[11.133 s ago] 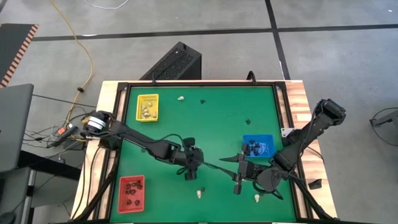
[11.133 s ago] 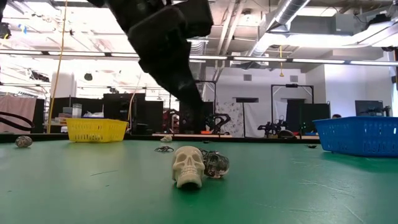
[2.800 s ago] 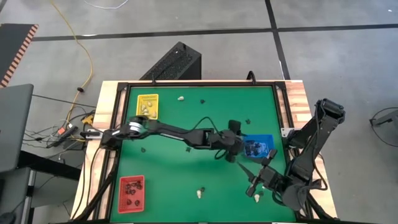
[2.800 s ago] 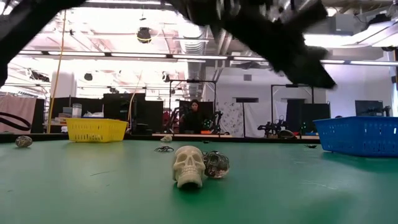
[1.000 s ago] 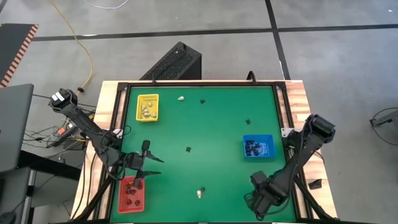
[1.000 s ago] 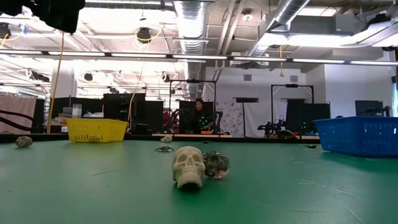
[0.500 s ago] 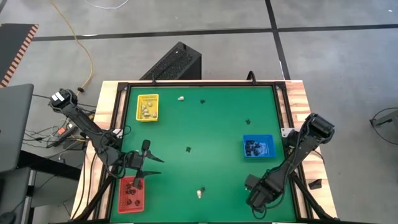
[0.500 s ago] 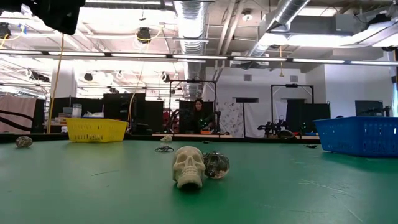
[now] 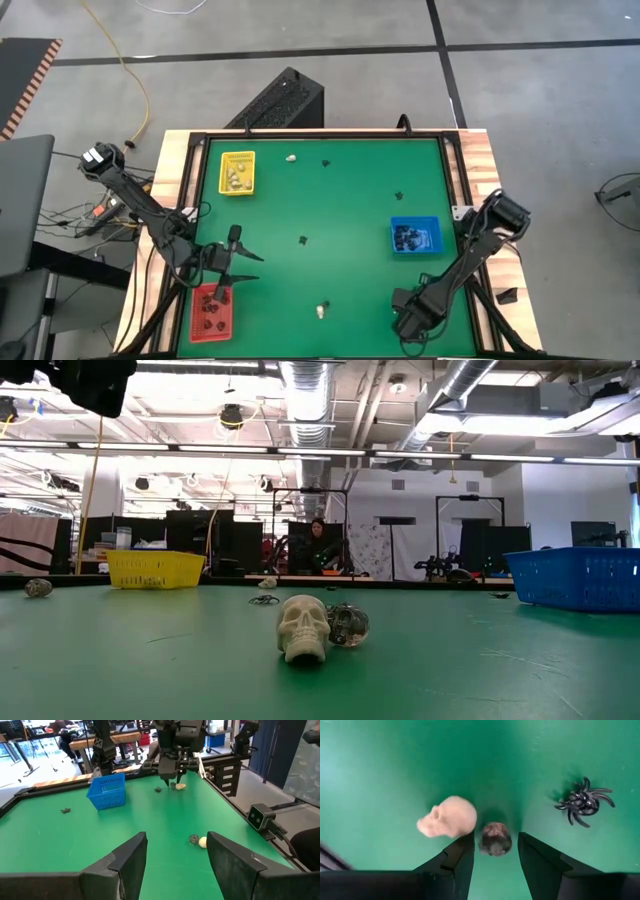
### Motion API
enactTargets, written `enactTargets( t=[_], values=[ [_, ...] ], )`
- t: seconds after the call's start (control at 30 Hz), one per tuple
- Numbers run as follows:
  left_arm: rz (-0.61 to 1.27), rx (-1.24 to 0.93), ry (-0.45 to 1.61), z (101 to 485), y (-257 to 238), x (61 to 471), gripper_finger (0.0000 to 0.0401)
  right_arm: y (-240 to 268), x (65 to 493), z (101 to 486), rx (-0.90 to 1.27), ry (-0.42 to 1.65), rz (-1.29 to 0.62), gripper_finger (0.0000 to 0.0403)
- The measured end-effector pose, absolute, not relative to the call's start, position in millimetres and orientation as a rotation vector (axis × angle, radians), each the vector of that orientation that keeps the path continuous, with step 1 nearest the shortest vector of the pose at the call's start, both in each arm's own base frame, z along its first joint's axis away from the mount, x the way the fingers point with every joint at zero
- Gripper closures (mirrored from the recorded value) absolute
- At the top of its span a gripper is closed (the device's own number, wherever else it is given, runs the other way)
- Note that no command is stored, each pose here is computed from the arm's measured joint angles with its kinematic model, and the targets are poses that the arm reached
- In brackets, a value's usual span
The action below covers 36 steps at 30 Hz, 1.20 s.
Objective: Sort Halloween decoration
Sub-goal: Put the black skull toy into the red bin
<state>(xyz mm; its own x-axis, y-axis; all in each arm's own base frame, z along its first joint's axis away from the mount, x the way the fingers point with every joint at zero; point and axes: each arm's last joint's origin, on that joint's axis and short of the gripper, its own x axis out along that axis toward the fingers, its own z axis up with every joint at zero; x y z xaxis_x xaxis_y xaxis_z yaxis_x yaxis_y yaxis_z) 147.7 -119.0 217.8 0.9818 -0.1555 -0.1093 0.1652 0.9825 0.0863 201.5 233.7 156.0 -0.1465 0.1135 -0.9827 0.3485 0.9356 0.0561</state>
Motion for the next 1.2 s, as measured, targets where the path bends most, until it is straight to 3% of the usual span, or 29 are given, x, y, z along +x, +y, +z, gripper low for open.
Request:
enactTargets(
  t=[0.23,0.53,0.83,0.97,1.2],
  values=[
    [-0.161,0.101,0.110,217,-119,148,0.0205,235,202,152,0.344,1.724,-0.223,0.0231],
    [-0.160,0.096,0.111,217,-119,148,0.0205,232,206,157,0.354,1.723,-0.249,0.0299],
    [-0.159,0.097,0.114,216,-119,148,0.0205,229,218,203,0.320,1.638,-0.318,0.0294],
    [-0.159,0.099,0.116,216,-119,148,0.0205,226,245,228,0.344,1.424,-0.322,0.0294],
    [-0.222,0.114,0.118,216,-120,147,0.0205,217,338,248,0.291,0.709,-0.084,0.0294]
  ],
)
